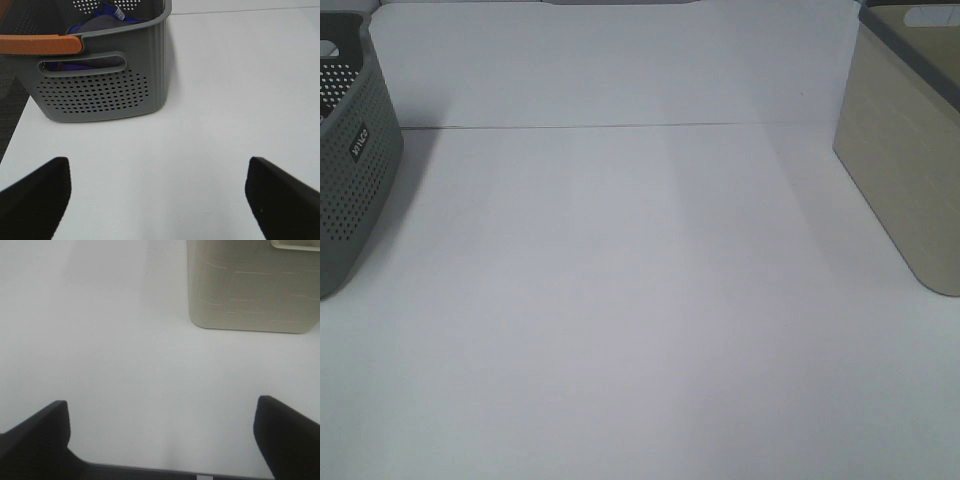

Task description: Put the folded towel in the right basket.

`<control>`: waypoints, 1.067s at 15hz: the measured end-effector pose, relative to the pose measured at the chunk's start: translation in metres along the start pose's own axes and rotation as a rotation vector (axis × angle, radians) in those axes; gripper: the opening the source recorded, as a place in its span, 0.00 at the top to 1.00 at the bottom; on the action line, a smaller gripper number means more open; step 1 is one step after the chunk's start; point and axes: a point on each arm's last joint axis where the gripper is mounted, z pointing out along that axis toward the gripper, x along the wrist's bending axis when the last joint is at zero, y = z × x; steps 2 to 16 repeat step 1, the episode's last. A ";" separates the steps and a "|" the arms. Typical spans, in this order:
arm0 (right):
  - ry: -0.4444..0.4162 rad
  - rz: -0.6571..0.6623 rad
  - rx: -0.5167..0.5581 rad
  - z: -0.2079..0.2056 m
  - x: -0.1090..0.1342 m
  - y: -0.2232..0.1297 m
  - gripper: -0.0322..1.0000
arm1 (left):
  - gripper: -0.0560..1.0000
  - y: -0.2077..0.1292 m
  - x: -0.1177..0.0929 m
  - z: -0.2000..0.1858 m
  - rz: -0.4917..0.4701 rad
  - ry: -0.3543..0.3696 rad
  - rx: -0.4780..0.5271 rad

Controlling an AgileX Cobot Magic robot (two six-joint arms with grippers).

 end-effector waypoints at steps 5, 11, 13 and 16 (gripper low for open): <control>0.000 0.000 0.000 0.000 0.000 0.000 0.04 | 0.11 0.000 0.000 0.000 0.000 0.000 0.000; 0.000 0.000 0.000 0.000 0.000 0.000 0.04 | 0.11 0.000 0.000 0.000 0.000 0.000 0.000; 0.000 0.000 0.000 0.000 0.000 0.000 0.04 | 0.11 0.000 0.000 0.000 0.000 0.000 0.000; 0.000 0.000 0.000 0.000 0.000 0.000 0.04 | 0.11 0.000 0.000 0.000 0.000 0.000 0.000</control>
